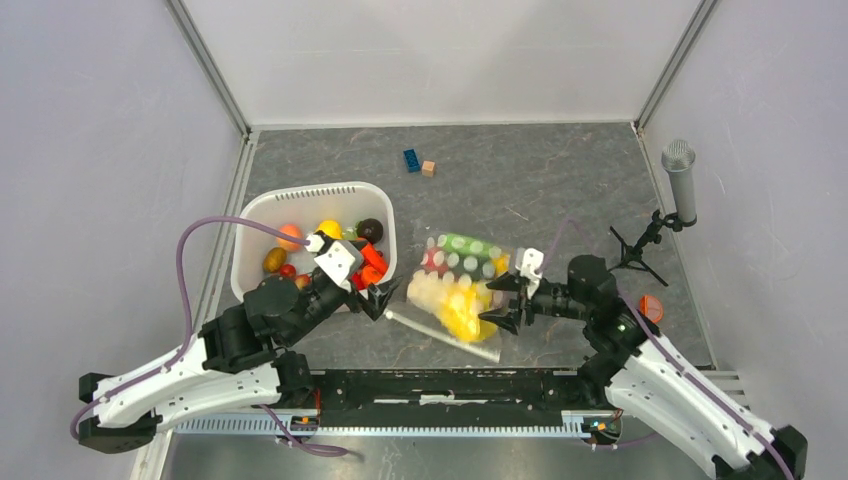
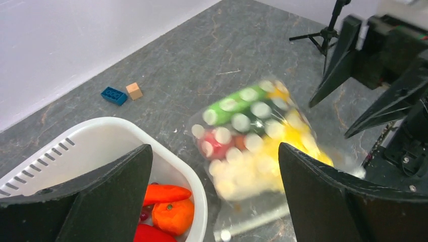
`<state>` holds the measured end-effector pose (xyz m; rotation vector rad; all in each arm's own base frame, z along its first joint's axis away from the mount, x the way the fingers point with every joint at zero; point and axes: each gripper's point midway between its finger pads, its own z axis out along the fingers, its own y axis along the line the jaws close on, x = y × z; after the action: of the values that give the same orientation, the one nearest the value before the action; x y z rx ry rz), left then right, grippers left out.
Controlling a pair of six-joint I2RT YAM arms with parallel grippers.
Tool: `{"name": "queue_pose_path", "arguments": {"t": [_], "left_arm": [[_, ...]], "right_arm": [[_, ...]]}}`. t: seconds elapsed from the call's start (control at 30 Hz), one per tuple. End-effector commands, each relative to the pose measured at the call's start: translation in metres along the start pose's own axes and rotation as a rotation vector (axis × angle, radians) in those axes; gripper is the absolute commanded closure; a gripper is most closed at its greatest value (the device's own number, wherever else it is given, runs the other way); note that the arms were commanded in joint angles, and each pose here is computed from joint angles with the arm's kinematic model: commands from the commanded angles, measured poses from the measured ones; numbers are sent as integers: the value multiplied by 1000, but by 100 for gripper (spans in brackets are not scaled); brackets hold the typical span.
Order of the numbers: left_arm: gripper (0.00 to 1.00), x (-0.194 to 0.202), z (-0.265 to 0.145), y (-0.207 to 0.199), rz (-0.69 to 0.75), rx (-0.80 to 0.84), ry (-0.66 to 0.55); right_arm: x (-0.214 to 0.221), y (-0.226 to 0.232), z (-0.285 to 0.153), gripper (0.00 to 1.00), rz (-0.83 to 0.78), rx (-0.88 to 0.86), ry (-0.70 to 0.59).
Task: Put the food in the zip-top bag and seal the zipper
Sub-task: Place the zipper food storage bag at the center of the board.
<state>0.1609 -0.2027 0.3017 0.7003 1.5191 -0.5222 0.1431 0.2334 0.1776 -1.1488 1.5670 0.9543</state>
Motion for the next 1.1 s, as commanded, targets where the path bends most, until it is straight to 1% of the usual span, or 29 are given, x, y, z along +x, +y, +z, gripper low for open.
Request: {"name": "queue_pose_path", "arguments": {"t": [0.0,0.03,0.07,0.13,0.2,0.3,0.33,0.43,0.5,0.57,0.63,0.77,0.83,0.93,1.03,1.07], "left_arm": [[0,-15,1,7,-42,-45,-54],[0,-14,1,7,-44,-43,-52],[0,-15,1,6,-51,-40,-53],[0,-13,1,5,-63,-36,-47],[0,-12,0,4,-65,-35,-42],[0,-7,1,3,-96,-40,-23],[0,-4,2,4,-96,-45,-14],[0,3,4,6,-90,-69,15],[0,9,6,10,-82,-99,42],[0,17,8,15,-69,-139,81],[0,24,11,18,-51,-166,121],[0,32,20,23,-53,-192,164],[0,33,23,28,-80,-190,179],[0,38,28,47,-150,-206,207],[0,40,30,71,-212,-269,220],[0,40,30,80,-229,-297,226]], "right_arm": [[-59,-10,-24,29,-116,146,-223],[-66,-23,-30,30,-111,231,-257],[-72,-33,-32,33,-95,293,-282],[-67,-44,-27,38,-11,330,-279],[-54,-45,-12,41,74,297,-246],[-27,-38,13,45,195,200,-176],[-18,-37,18,45,232,189,-156],[13,-45,25,45,300,246,-74],[31,-56,21,43,322,332,-24],[39,-69,13,40,323,429,1],[32,-75,6,36,295,470,-28],[6,-91,-12,29,249,585,-149],[-1,-104,-25,24,238,681,-183],[-11,-121,-45,17,225,818,-209],[-17,-134,-56,12,211,907,-185],[-16,-138,-56,10,203,924,-159]]}}
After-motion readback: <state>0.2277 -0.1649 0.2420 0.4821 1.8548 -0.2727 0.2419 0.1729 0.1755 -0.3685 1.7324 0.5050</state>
